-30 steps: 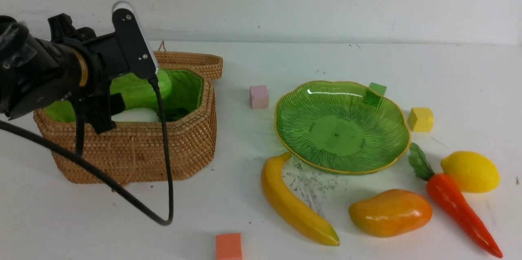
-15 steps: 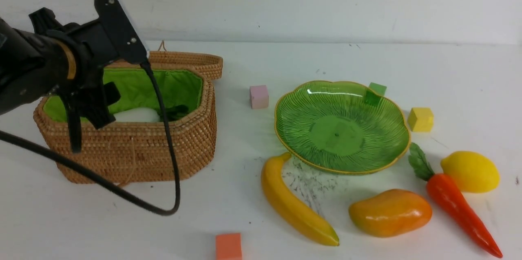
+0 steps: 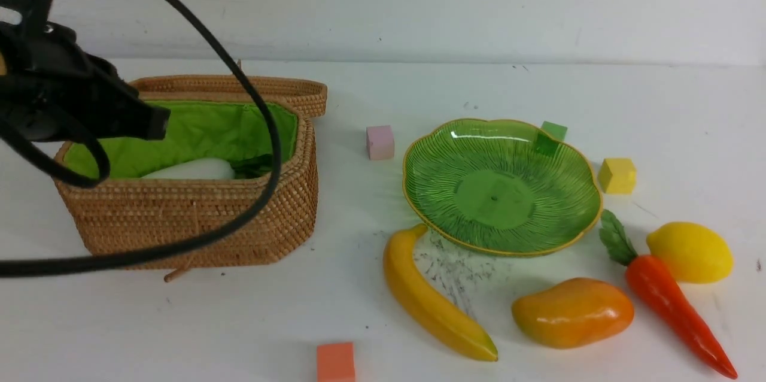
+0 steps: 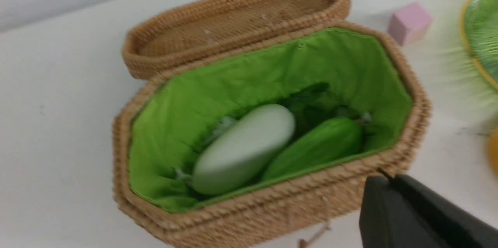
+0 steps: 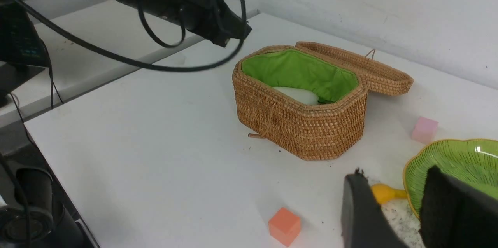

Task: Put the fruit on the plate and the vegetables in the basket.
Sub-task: Use the right arm to grab a banana and put it into the right plate

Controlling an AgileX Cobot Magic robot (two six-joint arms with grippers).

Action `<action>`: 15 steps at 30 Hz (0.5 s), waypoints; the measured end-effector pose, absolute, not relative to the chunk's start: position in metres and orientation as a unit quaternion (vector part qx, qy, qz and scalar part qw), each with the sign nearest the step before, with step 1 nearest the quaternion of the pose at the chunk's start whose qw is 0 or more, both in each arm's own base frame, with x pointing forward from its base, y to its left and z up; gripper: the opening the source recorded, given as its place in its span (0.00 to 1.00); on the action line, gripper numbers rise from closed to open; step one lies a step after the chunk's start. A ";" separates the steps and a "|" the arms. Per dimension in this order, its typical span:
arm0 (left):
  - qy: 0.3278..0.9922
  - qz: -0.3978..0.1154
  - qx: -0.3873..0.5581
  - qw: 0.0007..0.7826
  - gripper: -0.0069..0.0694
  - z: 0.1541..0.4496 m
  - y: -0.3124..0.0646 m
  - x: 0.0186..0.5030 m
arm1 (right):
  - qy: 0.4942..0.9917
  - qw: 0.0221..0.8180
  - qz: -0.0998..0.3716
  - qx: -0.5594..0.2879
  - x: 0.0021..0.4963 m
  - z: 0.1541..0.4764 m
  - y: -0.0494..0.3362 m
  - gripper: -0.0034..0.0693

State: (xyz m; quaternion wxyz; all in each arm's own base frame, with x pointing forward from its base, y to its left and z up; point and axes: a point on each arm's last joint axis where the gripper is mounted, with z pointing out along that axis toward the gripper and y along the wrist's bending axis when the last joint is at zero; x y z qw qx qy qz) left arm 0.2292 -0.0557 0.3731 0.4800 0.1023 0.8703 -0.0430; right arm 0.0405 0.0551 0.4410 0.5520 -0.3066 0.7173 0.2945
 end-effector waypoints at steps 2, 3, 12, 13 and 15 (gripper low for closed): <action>0.871 -0.081 0.087 0.476 0.07 0.374 -0.057 0.214 | 0.719 0.549 0.294 -0.308 0.040 0.440 0.055 0.37; 0.869 -0.091 0.086 0.478 0.07 0.375 -0.056 0.208 | 0.720 0.548 0.293 -0.308 0.040 0.440 0.055 0.37; 0.851 -0.192 0.109 0.476 0.07 0.340 -0.054 0.128 | 0.746 0.515 0.283 -0.314 0.056 0.433 0.070 0.37; 0.848 -0.197 0.112 0.480 0.07 0.338 -0.054 0.122 | 0.750 0.509 0.282 -0.314 0.059 0.432 0.073 0.37; 0.840 -0.211 0.122 0.484 0.07 0.329 -0.053 0.106 | 0.762 0.493 0.279 -0.313 0.066 0.428 0.080 0.37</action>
